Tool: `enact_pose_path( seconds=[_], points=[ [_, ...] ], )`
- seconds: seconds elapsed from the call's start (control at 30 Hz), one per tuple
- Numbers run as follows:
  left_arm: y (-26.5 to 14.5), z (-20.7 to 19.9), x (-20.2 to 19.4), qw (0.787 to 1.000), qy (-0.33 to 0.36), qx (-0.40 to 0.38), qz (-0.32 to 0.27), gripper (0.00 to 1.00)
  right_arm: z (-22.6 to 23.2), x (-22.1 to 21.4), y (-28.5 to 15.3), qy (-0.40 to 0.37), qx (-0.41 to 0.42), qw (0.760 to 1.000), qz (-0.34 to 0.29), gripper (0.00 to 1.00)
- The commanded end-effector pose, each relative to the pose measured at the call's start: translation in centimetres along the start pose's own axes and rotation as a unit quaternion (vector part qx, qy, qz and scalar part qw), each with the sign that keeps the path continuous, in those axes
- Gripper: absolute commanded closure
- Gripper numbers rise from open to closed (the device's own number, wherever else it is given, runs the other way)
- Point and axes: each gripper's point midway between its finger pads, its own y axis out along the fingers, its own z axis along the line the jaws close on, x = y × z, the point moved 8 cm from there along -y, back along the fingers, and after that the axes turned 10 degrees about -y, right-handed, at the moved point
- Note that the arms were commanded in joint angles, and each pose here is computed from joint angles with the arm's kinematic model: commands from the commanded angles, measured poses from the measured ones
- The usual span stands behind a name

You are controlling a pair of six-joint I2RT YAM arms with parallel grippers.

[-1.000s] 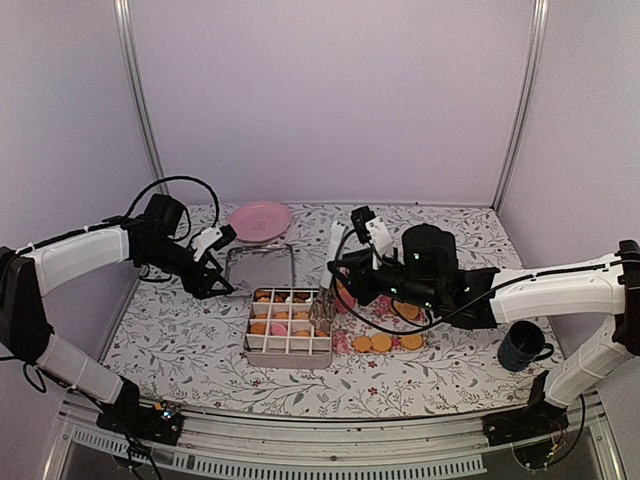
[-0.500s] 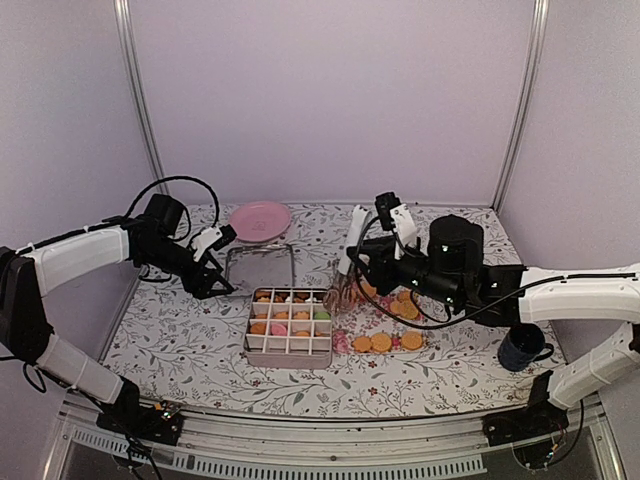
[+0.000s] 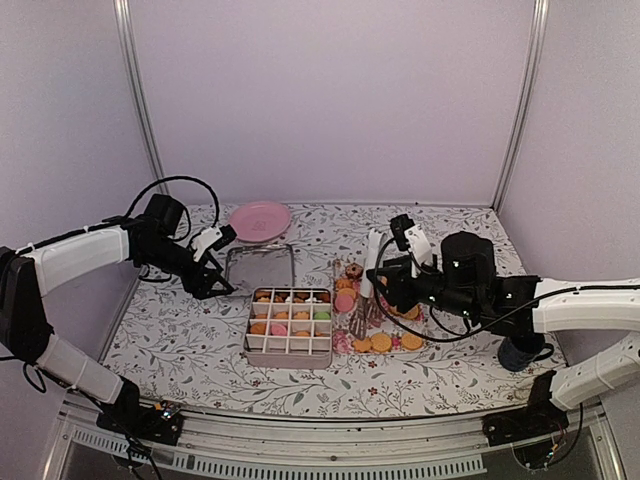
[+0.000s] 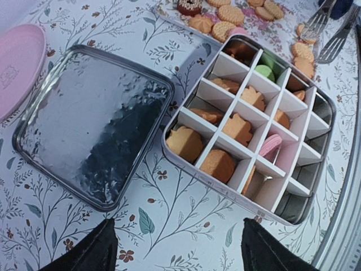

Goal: Pack the cookies
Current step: Pick up the fake cookies from the plate.

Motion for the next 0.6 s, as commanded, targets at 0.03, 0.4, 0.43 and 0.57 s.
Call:
enact_pose_path(
  seconds=[0.03,0.4,0.43,0.57],
  points=[
    [-0.9,0.0,0.5,1.0,0.005,0.003,-0.01,0.24,0.3,-0.9,0.8,0.006,0.014,1.0,0.009,0.62],
    [-0.7,0.0,0.3,1.0,0.001,-0.003,-0.006,0.23,0.7,-2.4,2.0,-0.006,0.022,1.0,0.018,0.62],
    [-0.7,0.0,0.4,1.0,0.001,-0.002,-0.007,0.24,0.7,-2.6,2.2,-0.008,0.02,1.0,0.02,0.62],
    [-0.8,0.0,0.7,1.0,-0.001,-0.004,-0.009,0.24,0.7,-3.4,2.4,-0.02,0.012,0.999,0.029,0.62]
  ],
)
